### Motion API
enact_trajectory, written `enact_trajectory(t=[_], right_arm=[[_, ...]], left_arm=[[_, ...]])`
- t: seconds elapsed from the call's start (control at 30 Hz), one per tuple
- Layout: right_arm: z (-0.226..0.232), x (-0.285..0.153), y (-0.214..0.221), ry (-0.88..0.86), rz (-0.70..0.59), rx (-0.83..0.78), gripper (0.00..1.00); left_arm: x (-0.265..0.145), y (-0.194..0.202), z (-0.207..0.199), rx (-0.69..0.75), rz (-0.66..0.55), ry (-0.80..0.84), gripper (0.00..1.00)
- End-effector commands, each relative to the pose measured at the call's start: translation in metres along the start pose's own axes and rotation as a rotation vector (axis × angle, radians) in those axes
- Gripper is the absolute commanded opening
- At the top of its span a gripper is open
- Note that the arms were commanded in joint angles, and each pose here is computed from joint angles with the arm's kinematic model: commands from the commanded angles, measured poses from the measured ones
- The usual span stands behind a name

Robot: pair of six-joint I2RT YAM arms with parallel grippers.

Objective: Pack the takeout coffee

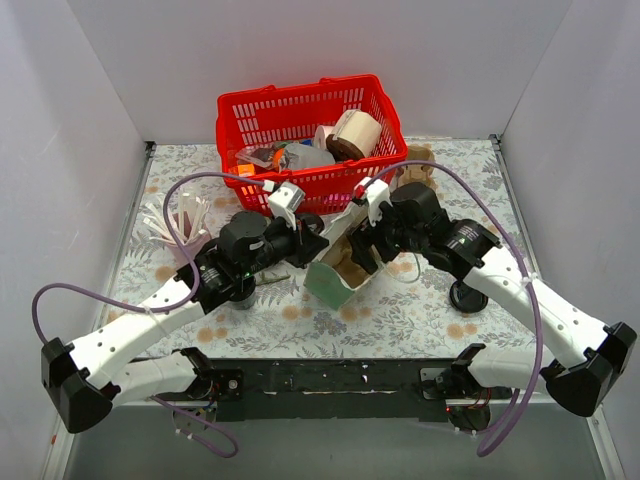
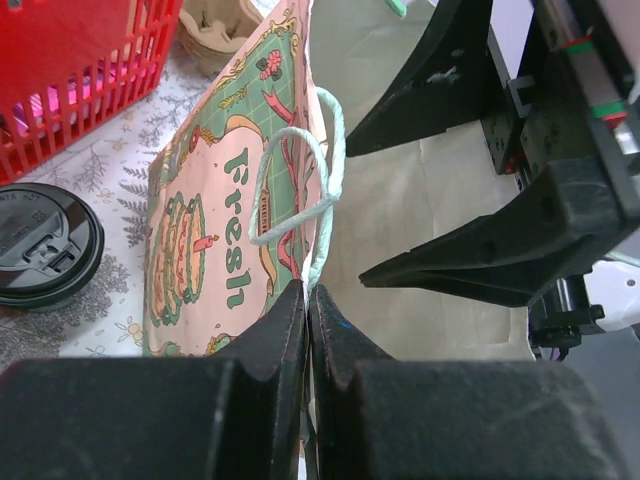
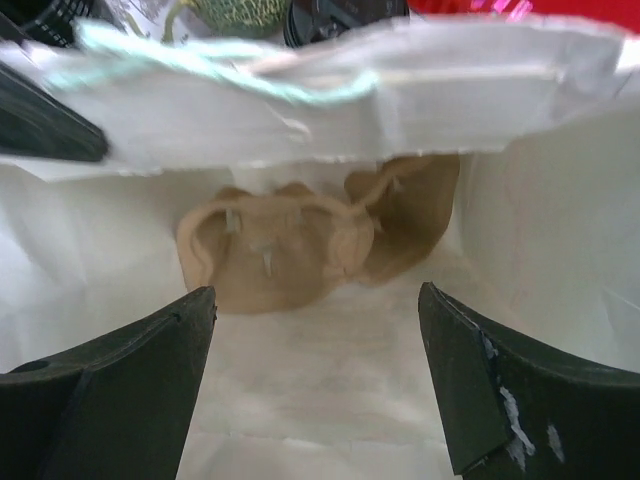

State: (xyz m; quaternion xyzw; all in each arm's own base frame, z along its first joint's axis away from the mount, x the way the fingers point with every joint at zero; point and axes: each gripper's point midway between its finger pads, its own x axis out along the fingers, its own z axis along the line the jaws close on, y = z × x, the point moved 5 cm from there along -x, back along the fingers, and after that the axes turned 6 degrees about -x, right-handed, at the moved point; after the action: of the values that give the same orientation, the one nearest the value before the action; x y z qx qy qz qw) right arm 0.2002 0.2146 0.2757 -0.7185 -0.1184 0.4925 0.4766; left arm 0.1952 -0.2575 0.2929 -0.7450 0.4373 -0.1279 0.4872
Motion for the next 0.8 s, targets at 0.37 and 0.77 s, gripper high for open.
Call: enact_trajectory(t=[0.37,0.77], right_arm=[[0.011,-0.013,0.066,-0.047,0.051,-0.139,0.90],[0.018,-0.019,0.058,-0.102,-0.066,-0.223,0.91]], left_arm=[[-0.017,-0.014,0.013,0.069,-0.203,-0.041,0.00],[-0.031,0.010,-0.009,0.129,-0.144,0.202,0.00]])
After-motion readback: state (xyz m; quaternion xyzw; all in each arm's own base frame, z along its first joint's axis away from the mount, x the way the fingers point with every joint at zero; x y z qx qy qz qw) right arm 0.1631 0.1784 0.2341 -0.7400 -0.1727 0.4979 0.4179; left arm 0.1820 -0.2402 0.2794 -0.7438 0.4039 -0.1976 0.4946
